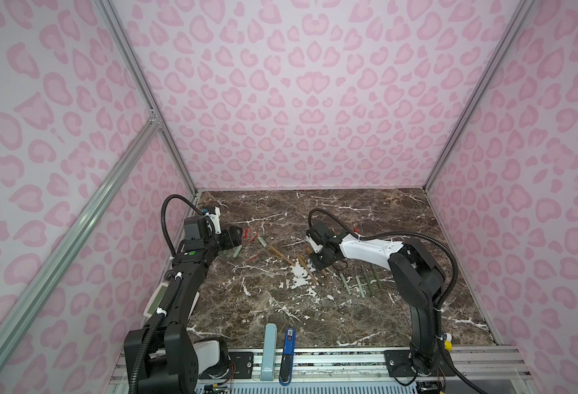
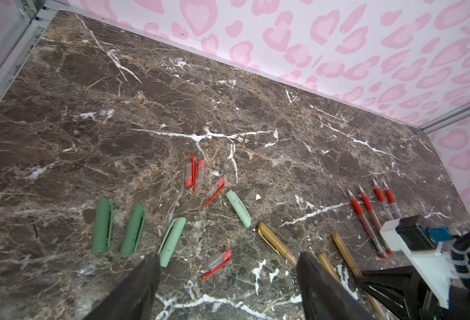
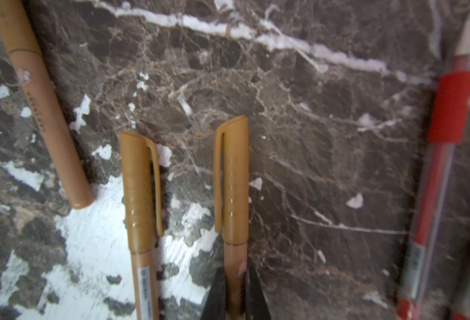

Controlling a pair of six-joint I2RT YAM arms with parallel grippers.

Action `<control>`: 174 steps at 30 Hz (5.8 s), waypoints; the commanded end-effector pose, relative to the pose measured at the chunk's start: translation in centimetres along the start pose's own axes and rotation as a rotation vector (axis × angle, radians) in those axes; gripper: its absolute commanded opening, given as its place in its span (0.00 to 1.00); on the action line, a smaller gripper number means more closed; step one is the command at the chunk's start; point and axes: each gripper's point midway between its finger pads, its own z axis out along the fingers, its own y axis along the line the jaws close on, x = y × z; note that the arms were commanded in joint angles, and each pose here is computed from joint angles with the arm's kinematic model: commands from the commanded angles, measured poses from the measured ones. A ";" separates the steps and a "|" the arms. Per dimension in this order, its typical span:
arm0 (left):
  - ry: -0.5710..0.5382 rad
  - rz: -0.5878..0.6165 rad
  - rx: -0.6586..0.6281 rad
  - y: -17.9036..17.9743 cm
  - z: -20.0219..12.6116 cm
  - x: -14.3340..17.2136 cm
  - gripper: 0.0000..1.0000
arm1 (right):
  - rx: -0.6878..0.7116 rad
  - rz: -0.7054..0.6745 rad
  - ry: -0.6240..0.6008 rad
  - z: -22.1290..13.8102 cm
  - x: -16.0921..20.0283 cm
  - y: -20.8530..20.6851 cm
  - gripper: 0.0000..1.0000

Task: Remove pen caps from pens
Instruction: Pick up the pen from the center of the table, then open the pen cap on the pen, then place the pen cap at the middle-left of the table, then place the pen at the center of the table.

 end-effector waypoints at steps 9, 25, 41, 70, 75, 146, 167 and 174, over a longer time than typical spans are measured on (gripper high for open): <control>0.008 -0.036 0.352 -5.7 -0.3 0.3 0.80 | -0.235 0.158 -0.246 -5.5 -4.3 4.4 0.00; 0.152 -0.012 0.605 -12.8 0.0 4.5 0.68 | -0.689 0.214 -0.427 -11.0 -7.7 14.9 0.00; 0.184 -0.021 0.571 -13.5 0.9 4.9 0.18 | -0.728 0.178 -0.406 -10.8 -8.3 17.2 0.00; 0.109 -0.082 0.502 -11.6 0.4 1.5 0.03 | -0.656 0.143 -0.272 -6.6 -5.8 17.3 0.00; 0.033 -0.147 0.456 -9.5 -0.4 -1.1 0.03 | -0.622 0.118 -0.233 -5.5 -4.6 17.0 0.00; 0.388 -0.120 -0.011 -1.5 10.1 11.9 0.21 | -0.041 0.357 -0.146 -3.3 7.9 -2.6 0.01; 0.246 -0.010 -0.022 -2.4 7.6 7.9 0.42 | -0.004 0.344 -0.127 -3.2 8.9 -2.7 0.04; 0.146 0.144 -0.017 -3.1 5.4 5.4 0.60 | 0.032 0.336 -0.108 -2.4 9.4 -2.7 0.18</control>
